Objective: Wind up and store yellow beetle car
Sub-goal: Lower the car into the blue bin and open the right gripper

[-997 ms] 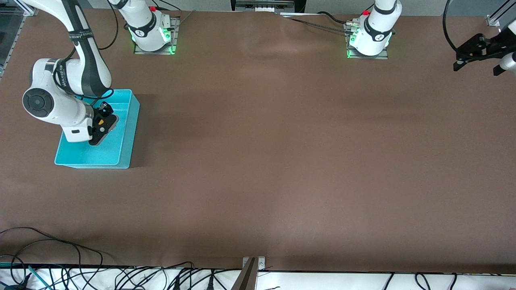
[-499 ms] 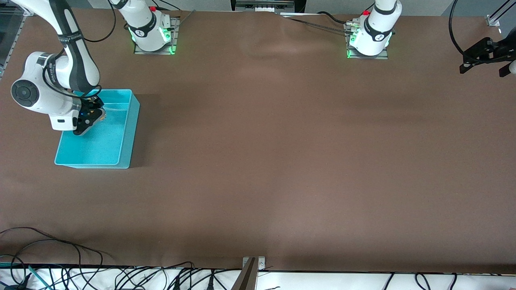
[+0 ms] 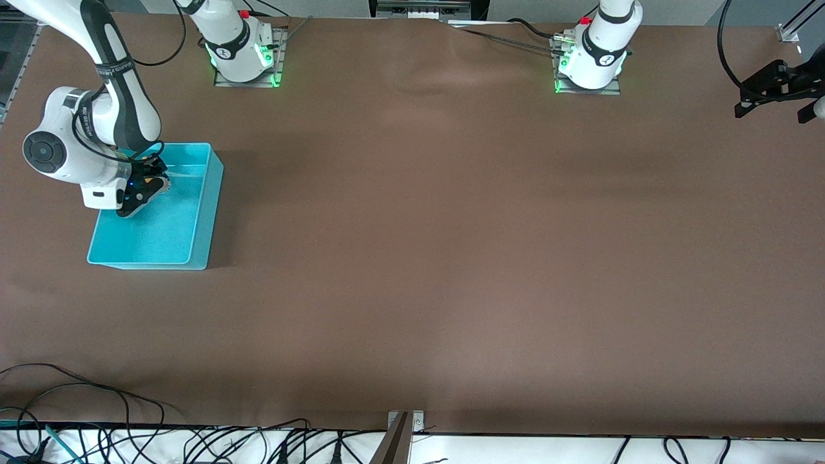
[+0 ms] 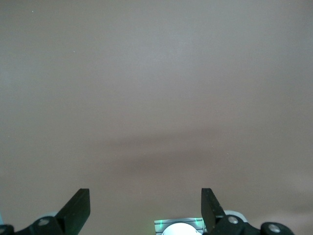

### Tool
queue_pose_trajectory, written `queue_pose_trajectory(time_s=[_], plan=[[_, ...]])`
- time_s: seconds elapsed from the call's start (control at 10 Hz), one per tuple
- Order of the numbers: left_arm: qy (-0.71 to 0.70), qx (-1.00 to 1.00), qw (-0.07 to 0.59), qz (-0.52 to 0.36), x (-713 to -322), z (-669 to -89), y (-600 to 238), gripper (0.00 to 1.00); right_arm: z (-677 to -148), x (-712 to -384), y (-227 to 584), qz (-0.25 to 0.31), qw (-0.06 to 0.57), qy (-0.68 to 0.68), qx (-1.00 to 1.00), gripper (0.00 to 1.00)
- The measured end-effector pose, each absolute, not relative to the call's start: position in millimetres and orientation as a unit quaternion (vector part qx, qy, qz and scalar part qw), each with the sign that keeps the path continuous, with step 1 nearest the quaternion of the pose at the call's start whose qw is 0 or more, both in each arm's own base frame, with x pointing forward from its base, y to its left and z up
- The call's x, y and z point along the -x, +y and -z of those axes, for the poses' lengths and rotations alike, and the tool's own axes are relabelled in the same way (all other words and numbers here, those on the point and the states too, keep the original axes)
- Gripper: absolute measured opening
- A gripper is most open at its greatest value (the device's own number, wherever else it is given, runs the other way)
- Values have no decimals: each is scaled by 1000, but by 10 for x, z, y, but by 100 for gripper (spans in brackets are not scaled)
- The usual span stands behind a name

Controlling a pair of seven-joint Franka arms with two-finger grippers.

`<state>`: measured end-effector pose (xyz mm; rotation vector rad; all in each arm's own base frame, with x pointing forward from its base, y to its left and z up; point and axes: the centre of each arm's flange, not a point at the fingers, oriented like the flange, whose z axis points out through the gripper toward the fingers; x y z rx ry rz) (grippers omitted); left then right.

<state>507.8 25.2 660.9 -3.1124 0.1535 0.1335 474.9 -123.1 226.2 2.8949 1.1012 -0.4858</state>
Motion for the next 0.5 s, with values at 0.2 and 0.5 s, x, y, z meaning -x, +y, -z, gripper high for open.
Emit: queue_pose_trajectory(time_s=[0.2,0.5], plan=[[49,998,11,-43,-5078,-6609,258,100,-2188,-4737,-1220,161,4,336,-928,48],[48,998,11,-43,-5078,-6608,261,100,-2144,-4756,-1126,163,6,338,-927,49]])
